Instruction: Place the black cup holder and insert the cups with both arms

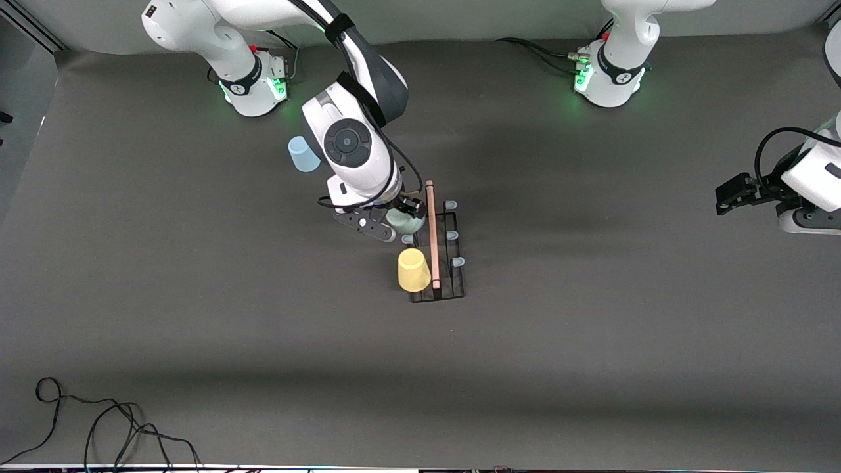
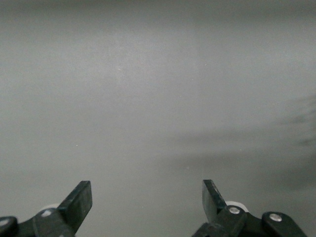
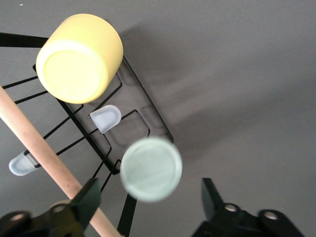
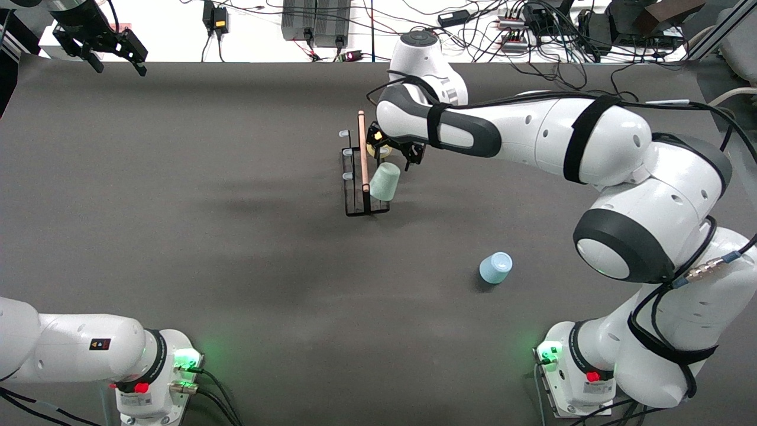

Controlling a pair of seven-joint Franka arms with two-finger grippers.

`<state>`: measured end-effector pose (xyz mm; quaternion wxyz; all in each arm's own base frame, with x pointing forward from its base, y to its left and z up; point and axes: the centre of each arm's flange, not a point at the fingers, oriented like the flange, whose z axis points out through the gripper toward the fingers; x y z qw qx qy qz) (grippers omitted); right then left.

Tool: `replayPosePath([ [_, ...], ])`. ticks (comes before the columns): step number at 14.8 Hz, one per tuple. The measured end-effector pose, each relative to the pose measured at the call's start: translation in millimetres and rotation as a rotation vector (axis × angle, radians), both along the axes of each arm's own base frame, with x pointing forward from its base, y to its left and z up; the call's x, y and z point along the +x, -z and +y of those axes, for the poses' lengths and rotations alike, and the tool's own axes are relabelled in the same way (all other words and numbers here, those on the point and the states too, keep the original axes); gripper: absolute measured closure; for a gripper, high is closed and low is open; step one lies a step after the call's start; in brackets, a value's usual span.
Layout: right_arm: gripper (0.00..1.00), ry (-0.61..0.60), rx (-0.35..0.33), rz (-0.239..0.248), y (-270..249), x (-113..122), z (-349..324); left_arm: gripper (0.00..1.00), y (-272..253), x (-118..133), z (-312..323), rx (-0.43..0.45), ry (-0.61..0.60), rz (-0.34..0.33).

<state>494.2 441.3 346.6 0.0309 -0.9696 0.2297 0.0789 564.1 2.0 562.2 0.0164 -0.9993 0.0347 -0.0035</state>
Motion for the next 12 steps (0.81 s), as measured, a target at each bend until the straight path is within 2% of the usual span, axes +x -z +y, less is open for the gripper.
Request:
replayPosePath([
  [5, 0.0, 0.009, 0.02, -0.028, -19.6, 11.6, -0.3, 0.0, -0.1, 0.0, 0.0, 0.0, 0.0, 0.0],
  [7, 0.0, 0.007, 0.009, -0.008, -32.7, 19.5, -9.5, 0.0, -0.2, 0.0, 0.0, 0.0, 0.0, 0.0],
  [10, 0.0, -0.049, 0.005, 0.029, -83.8, 50.7, -56.3, 0.0, -0.3, 0.0, 0.1, 0.0, 0.0, -0.001],
  [12, 0.0, -0.084, 0.012, 0.024, -126.9, 76.7, -113.6, 0.0, -0.3, 0.0, 0.1, 0.0, 0.0, -0.001],
])
